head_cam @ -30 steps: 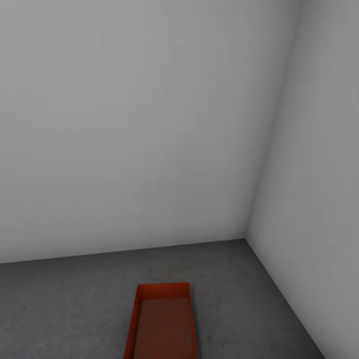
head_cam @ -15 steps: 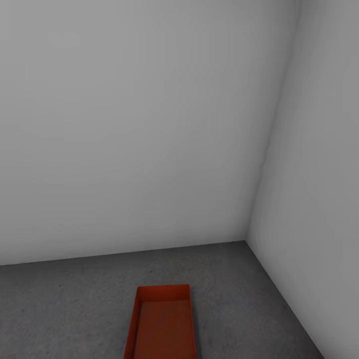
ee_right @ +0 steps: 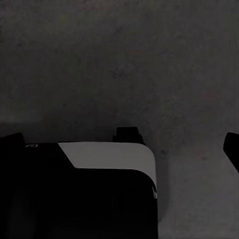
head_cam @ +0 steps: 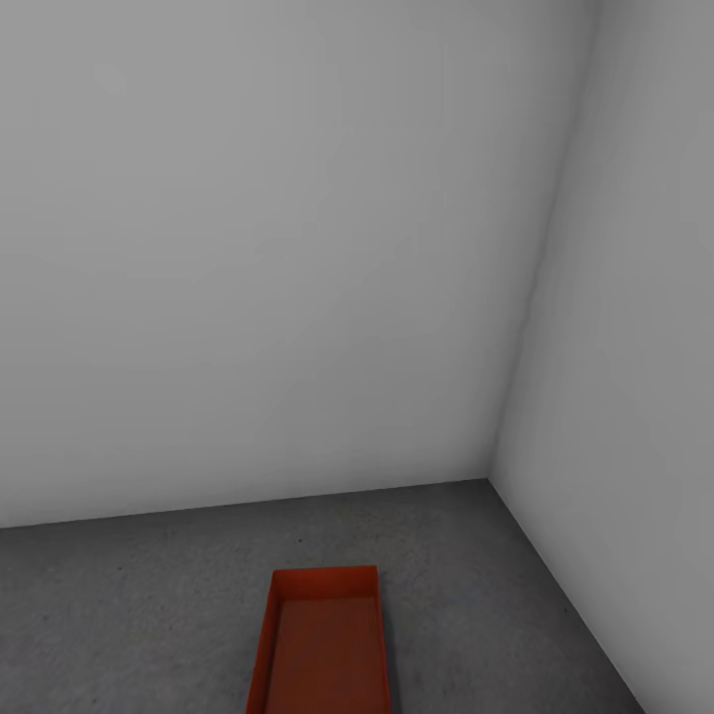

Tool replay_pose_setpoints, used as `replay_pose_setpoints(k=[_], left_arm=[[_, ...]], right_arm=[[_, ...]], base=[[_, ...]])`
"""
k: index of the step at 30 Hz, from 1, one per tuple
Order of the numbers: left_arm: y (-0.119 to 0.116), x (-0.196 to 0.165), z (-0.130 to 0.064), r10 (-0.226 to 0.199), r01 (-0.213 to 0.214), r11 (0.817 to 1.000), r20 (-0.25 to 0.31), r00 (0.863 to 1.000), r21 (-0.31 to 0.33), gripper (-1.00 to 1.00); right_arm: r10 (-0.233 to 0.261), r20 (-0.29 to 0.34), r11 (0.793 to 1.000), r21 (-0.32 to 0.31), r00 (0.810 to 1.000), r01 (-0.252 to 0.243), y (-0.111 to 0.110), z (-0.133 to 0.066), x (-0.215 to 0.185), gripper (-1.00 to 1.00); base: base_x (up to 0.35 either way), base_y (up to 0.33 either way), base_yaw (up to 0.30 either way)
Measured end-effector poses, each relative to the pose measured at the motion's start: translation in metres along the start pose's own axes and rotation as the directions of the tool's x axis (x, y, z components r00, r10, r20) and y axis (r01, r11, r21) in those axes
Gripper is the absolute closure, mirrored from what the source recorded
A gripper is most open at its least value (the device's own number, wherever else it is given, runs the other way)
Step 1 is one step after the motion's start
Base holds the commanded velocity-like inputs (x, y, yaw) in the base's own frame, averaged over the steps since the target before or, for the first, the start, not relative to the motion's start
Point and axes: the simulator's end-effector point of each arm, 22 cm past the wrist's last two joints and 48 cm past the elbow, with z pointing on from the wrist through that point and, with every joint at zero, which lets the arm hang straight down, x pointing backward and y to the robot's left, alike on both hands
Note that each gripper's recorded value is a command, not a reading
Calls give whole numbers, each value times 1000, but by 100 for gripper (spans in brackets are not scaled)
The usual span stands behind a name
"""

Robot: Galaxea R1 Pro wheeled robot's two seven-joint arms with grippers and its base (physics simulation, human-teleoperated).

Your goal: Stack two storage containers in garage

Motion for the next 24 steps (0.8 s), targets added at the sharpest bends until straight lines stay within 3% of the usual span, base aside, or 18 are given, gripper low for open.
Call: replay_pose_setpoints(k=[2, 4, 8, 14, 24], left_arm=[[-8, -2, 0, -5, 5, 999, 10, 1000, 44, -100], [-25, 5, -1, -8, 7, 991, 6, 1000, 136, -100], [-38, 25, -4, -3, 7, 975, -20, 1000, 224, -100], [-26, 57, -3, 11, 8, 972, -83, 997, 233, -100], [-7, 84, -2, 20, 6, 978, -119, 993, 210, -100]], right_arm=[[0, 0, 1000, 1, 1000, 0, -1, 0, 0, -100], [0, 0, 1000, 0, 1000, 0, 0, 0, 0, -100], [0, 0, 1000, 0, 1000, 0, 0, 0, 0, -100], [0, 0, 1000, 2, 1000, 0, -2, 0, 0, -100], [0, 0, 1000, 2, 1000, 0, -2, 0, 0, -100]], base=[[0, 0, 0], [0, 0, 0], [0, 0, 0], [0, 0, 0], [0, 0, 0]])
